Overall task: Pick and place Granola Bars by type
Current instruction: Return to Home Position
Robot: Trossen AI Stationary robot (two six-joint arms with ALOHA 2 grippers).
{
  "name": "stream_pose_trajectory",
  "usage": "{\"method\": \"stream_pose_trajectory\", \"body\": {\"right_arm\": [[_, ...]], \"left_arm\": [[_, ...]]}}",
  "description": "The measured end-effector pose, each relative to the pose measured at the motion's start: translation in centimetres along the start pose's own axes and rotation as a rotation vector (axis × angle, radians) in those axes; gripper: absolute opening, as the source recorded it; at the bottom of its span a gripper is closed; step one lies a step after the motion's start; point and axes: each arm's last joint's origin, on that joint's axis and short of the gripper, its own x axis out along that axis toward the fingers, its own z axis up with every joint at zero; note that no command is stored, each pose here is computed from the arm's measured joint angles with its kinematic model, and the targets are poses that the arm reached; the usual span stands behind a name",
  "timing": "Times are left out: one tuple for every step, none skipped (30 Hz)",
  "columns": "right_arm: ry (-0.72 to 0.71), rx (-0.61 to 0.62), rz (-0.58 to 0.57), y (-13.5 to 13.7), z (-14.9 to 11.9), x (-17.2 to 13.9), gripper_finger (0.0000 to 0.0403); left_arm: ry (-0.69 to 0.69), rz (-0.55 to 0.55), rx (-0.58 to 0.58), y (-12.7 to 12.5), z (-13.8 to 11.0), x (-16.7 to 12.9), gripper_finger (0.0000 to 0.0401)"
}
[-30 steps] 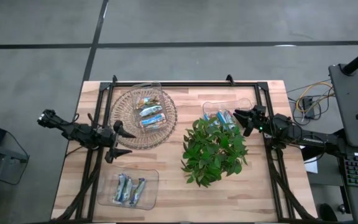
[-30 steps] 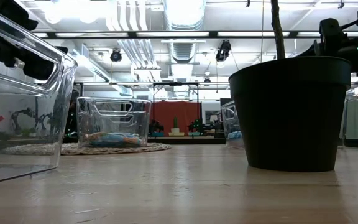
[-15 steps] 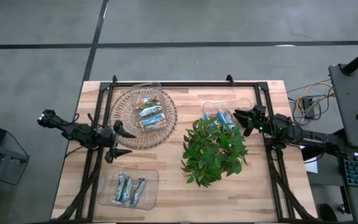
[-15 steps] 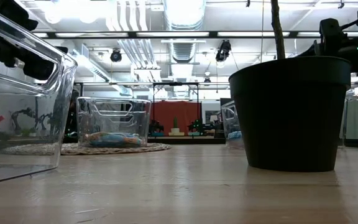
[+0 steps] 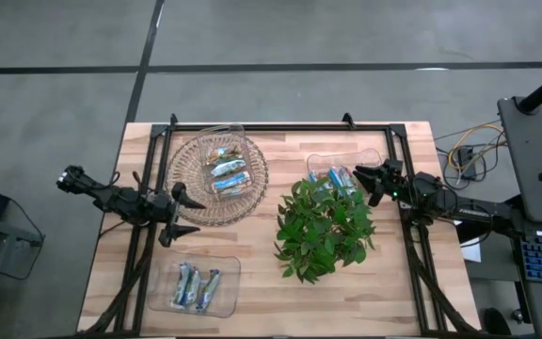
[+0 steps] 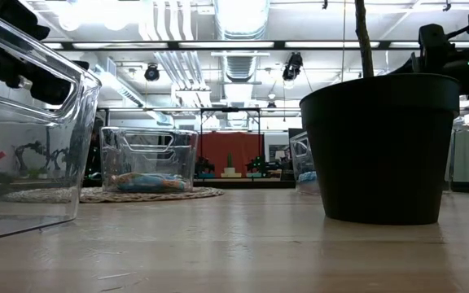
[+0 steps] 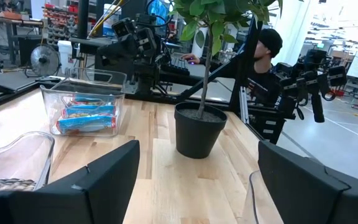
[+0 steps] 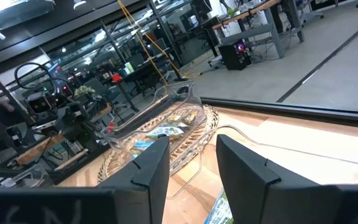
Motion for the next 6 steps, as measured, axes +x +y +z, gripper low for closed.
{"method": "stream_pose_trajectory", "body": {"right_arm": [[0.0,0.0,0.0,0.0,0.01,0.0,0.0123],[0.0,0.0,0.0,0.0,-0.01,0.0,0.0123],[0.0,0.0,0.0,0.0,0.0,0.0,0.0124],[0.0,0.0,0.0,0.0,0.0,0.0,0.0125],[0.0,0.0,0.0,0.0,0.0,0.0,0.0126],[0.0,0.0,0.0,0.0,0.01,0.0,0.0127]], "left_arm": [[0.0,0.0,0.0,0.0,0.0,0.0,0.0307],[0.0,0.0,0.0,0.0,0.0,0.0,0.0307],[0.0,0.0,0.0,0.0,0.0,0.0,0.0307],[0.0,0.0,0.0,0.0,0.0,0.0,0.0307],[0.0,0.0,0.0,0.0,0.0,0.0,0.0307],[0.0,0.0,0.0,0.0,0.0,0.0,0.0307]]}}
